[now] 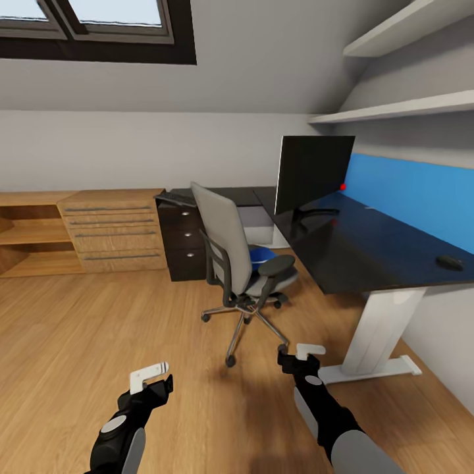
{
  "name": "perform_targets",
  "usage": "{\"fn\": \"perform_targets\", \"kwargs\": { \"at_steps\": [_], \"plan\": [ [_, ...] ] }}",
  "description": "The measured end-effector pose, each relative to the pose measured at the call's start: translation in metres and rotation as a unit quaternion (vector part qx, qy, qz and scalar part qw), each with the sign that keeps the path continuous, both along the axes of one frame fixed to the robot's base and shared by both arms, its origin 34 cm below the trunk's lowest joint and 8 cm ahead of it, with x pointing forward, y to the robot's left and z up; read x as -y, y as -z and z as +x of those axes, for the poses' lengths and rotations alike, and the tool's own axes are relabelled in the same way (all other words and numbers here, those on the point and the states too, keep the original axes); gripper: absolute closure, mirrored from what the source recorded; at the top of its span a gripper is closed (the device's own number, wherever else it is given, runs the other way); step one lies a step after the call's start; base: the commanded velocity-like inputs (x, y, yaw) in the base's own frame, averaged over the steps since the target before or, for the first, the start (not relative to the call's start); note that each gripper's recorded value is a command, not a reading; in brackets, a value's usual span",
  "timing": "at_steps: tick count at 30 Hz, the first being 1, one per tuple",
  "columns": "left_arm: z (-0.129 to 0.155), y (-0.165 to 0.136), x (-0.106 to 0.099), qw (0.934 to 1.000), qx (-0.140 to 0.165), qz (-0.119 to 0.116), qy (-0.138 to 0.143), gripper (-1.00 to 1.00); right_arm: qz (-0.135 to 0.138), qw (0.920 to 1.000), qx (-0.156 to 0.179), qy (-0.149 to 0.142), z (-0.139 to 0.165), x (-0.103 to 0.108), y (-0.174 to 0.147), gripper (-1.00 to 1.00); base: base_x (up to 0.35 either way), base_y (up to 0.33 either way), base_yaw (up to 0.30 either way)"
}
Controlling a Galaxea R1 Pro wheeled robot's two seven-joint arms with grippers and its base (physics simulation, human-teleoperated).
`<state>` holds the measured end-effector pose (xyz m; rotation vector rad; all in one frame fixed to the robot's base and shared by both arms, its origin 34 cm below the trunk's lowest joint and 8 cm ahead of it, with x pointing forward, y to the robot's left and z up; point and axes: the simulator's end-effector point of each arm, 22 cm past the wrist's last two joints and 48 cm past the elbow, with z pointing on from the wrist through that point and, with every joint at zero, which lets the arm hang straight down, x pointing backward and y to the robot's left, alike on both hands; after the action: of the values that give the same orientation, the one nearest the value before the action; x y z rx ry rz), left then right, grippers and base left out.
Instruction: In the bedroom, organize the workspace by keeping the computer under the desk, ensuring the monitor is on the desk, placing the keyboard on the desk next to the monitor, placing the mouse on the desk next to the keyboard, moving the folder from the swivel chair onto the desk next to the mouse, stacking the notebook on top of the folder with the pen on top of the notebook, and positioning the swivel chair next to the desk.
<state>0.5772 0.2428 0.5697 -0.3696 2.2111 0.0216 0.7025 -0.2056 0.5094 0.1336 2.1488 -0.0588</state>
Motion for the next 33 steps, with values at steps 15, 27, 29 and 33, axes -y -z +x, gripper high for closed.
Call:
{"fn": "perform_targets", "kwargs": {
  "at_steps": [15,27,29,33],
  "plan": [
    [-0.007,0.032,0.0,1.0,-0.001,0.001,0.001,-1.0,0.004,0.9989,0.046,0.004,0.011,0.001,-0.004,-1.0,0.0,0.0,0.0],
    [-0.013,0.058,-0.001,1.0,0.001,0.001,0.0,-1.0,0.003,0.9989,0.047,0.004,0.005,0.002,0.021,-1.0,0.0,0.0,0.0],
    [-0.014,0.062,-0.001,1.0,0.002,0.001,0.0,-1.0,0.003,0.9989,0.047,0.004,0.004,0.002,0.026,-1.0,0.0,0.0,0.0],
    [-0.016,0.071,0.0,1.0,0.001,0.0,0.001,-1.0,0.003,0.9988,0.048,0.004,0.002,0.001,0.034,-1.0,0.0,0.0,0.0]
  ]
}}
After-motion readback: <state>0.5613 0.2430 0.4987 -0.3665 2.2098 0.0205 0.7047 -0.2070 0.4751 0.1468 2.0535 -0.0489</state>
